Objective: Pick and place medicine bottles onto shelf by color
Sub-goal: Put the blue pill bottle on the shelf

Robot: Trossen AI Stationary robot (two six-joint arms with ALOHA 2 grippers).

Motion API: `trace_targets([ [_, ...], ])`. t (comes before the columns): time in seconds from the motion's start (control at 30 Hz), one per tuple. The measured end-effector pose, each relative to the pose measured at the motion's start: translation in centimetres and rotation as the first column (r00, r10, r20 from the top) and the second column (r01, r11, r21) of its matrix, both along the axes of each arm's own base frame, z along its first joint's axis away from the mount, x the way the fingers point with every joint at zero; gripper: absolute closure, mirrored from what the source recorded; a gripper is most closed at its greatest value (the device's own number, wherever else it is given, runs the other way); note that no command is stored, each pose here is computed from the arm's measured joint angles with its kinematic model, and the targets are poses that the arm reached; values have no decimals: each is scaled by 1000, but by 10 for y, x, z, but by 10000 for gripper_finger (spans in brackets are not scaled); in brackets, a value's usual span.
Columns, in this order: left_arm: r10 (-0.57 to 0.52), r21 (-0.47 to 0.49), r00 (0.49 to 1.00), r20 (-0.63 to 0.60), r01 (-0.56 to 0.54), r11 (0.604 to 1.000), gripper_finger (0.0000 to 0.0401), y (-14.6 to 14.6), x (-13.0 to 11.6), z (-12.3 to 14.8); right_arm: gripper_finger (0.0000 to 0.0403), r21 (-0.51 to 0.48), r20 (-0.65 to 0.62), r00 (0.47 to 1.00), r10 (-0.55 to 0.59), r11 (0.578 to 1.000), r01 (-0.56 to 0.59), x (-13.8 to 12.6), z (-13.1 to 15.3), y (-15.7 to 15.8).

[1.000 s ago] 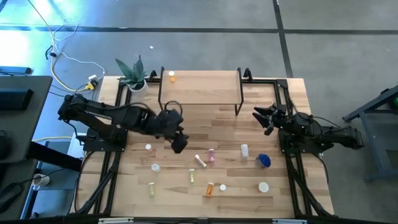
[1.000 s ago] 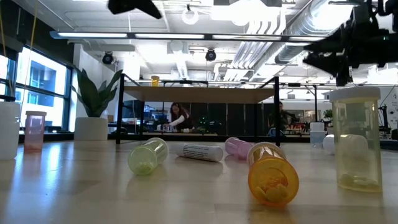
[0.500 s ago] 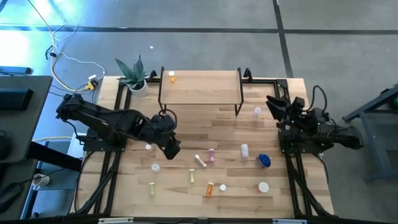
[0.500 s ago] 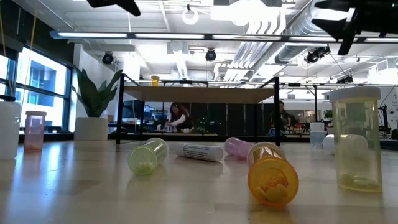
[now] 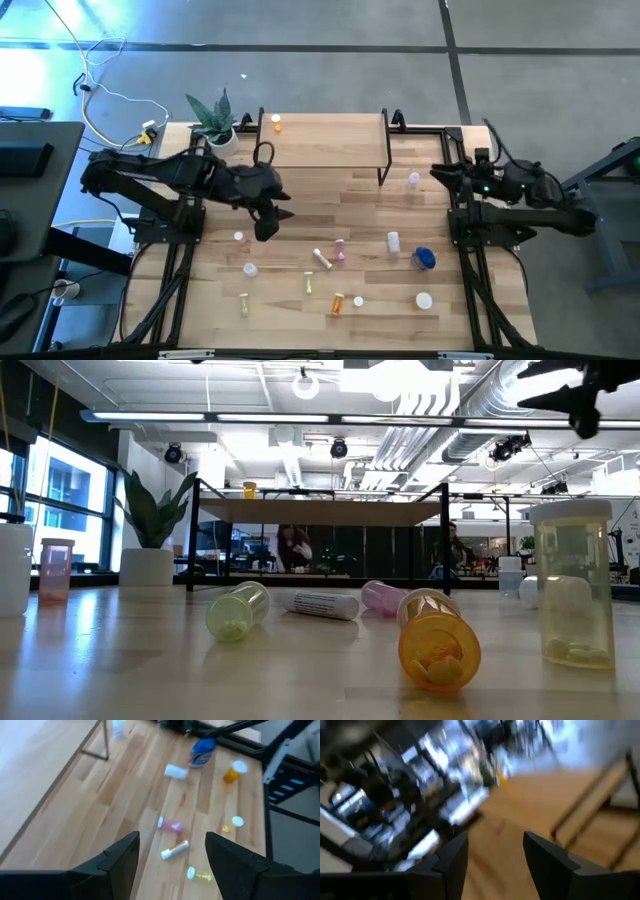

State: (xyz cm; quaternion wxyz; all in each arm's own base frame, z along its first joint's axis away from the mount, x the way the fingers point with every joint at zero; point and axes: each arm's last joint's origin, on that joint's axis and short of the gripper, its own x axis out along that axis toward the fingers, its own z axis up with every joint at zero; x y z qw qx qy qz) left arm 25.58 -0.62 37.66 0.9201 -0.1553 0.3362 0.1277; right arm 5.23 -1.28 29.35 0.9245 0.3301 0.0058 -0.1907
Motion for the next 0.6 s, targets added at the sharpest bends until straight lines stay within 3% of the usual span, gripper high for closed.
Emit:
trace_targets([
  [0.1,-85,12,996,28,85,996,185,6,3,3,221,121,-112,993,44,992,-30,2,10,1],
  [0.27,-164,15,986,21,164,986,185,15,5,1,221,211,-258,957,132,974,-78,14,36,3],
  [0.47,-206,4,978,26,206,978,185,22,4,1,221,343,-489,853,183,939,-5,25,51,3],
  [0.6,-233,4,972,28,233,972,185,24,4,1,221,448,-573,781,250,893,43,32,49,5],
])
